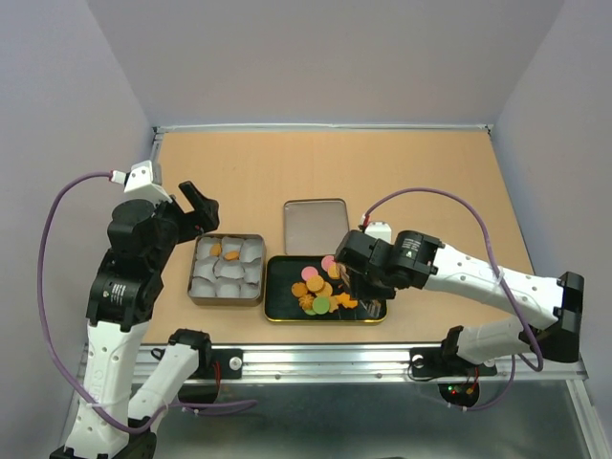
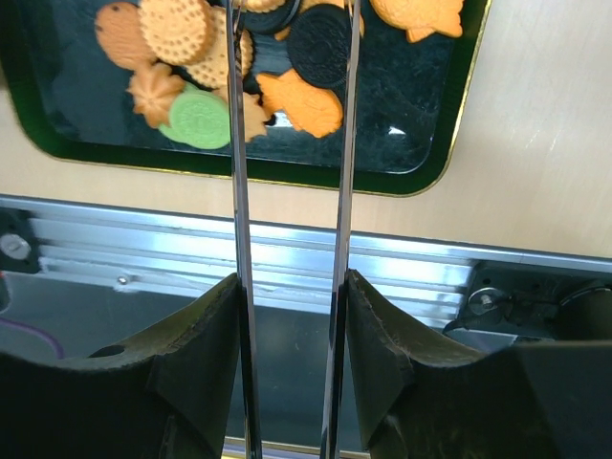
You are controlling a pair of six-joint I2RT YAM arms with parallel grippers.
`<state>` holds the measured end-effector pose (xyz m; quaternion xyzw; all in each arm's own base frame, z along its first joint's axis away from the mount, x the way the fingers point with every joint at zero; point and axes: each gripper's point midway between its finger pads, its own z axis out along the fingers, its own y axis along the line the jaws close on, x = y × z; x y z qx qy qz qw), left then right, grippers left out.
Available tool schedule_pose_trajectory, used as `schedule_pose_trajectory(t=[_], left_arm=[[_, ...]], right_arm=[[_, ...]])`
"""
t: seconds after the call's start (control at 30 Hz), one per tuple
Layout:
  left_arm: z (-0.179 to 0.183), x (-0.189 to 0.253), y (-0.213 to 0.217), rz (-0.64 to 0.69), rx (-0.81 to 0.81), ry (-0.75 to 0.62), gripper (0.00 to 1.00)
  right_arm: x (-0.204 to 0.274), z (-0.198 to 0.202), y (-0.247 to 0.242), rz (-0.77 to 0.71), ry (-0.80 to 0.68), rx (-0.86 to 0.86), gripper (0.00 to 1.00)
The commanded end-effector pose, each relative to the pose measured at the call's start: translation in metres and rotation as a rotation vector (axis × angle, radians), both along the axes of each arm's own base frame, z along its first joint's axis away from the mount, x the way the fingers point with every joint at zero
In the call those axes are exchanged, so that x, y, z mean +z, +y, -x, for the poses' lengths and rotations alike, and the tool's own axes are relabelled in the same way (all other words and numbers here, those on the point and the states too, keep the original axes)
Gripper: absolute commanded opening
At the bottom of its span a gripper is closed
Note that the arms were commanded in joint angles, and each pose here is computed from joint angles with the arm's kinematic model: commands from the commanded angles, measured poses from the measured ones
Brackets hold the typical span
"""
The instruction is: Pack the cookies
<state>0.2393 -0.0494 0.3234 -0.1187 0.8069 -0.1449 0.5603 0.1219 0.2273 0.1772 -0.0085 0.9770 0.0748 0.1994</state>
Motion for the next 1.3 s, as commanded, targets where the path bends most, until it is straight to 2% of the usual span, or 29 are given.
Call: schedule_pose_trajectory(t=[0.0, 0.47, 0.77, 0.9, 0.97, 1.13, 1.27], left_arm=[[-0.001, 0.009, -0.002, 0.012, -0.010, -0.044, 0.99], [-0.002, 0.009, -0.001, 0.006, -0.006, -0.044, 0.99], [0.000, 0.006, 0.003, -0.007, 0.011, -0.043, 0.99], [0.000, 0.008, 0.004, -0.011, 0.013, -0.050, 0.99], [0.000, 0.009, 0.004, -0.013, 0.014, -0.052, 0.99], [0.001, 0.009, 0.005, -0.016, 0.015, -0.052, 0.99], [0.001, 0.008, 0.005, -0.019, 0.018, -0.051, 0.99]], right_arm=[[-0.011, -0.004, 0.007, -0.012, -0.005, -0.013, 0.50], [-0.017, -0.014, 0.028, -0.008, -0.014, 0.022, 0.45], [-0.014, -0.015, 0.032, -0.015, -0.014, 0.031, 0.35], [-0.005, -0.018, 0.036, -0.039, -0.029, 0.035, 0.27], [-0.001, -0.018, 0.038, -0.047, -0.033, 0.041, 0.27], [0.000, -0.015, 0.035, -0.042, -0.017, 0.039, 0.42], [0.000, -0.014, 0.035, -0.043, -0.015, 0.037, 0.43]])
